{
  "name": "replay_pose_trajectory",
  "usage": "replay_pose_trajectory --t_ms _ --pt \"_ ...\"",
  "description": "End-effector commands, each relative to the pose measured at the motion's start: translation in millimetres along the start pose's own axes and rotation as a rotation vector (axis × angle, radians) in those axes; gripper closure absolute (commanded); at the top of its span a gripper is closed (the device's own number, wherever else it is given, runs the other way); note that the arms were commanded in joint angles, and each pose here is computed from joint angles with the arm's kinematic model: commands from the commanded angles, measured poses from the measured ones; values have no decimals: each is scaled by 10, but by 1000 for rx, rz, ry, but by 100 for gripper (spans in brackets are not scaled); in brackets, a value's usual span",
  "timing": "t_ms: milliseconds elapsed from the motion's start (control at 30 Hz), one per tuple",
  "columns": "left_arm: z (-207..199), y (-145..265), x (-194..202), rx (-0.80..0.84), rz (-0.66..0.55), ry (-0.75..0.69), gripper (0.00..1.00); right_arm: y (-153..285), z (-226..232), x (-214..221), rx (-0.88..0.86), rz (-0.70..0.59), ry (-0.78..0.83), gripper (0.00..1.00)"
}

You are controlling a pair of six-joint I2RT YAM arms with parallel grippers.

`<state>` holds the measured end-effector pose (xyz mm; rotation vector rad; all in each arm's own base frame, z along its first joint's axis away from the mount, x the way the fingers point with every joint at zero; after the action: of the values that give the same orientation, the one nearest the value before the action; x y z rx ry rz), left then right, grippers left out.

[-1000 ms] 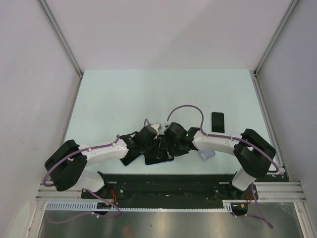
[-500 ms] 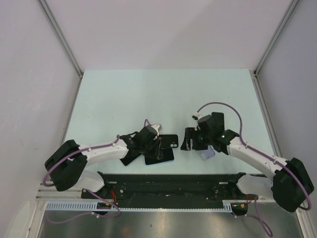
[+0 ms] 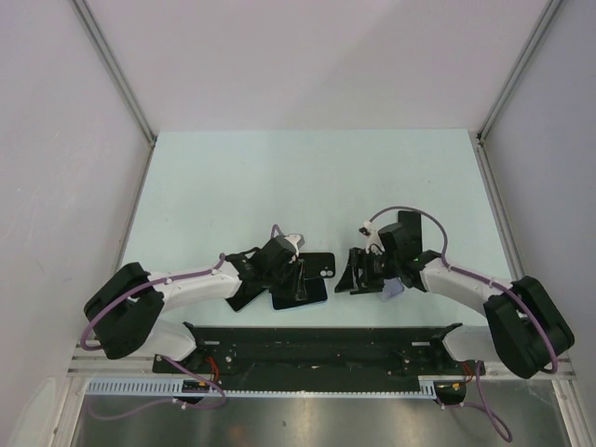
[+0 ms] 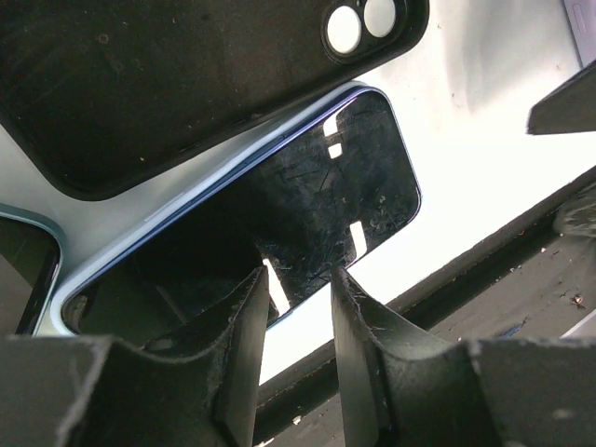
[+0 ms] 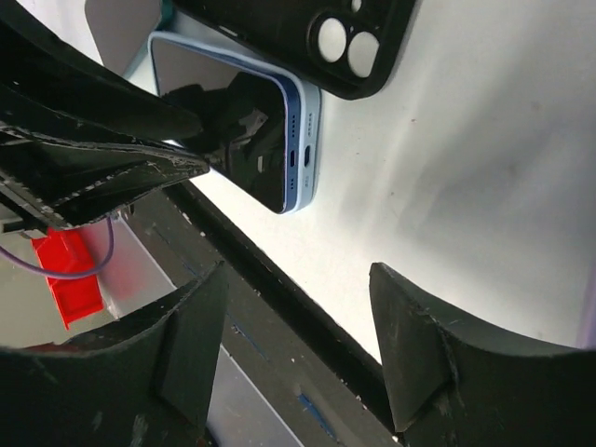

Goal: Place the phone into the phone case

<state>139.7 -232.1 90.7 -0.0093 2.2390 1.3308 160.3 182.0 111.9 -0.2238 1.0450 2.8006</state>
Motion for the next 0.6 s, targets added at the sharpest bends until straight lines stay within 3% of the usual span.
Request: replay_pose_trajectory --t_ms 0,333,567 --pt "70 -8 163 -38 75 -3 61 -190 88 -1 -76 42 48 35" --pt "112 -43 194 -60 89 -13 61 -544 -40 -3 -63 100 -3 57" --pt "132 -76 208 -72 102 -16 62 -641 -61 23 -58 118 -16 60"
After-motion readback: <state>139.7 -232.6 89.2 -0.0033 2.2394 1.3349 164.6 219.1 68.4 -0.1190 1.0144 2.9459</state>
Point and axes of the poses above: each gripper's point midway between its finger pads, its own y axis back along the fingers, its own z axis along the line the jaws close on, x = y × z, the point moved 7 cm from there along y, back along the fingers, and after that the axes turned 8 degrees about -y, right-handed, at the moved point
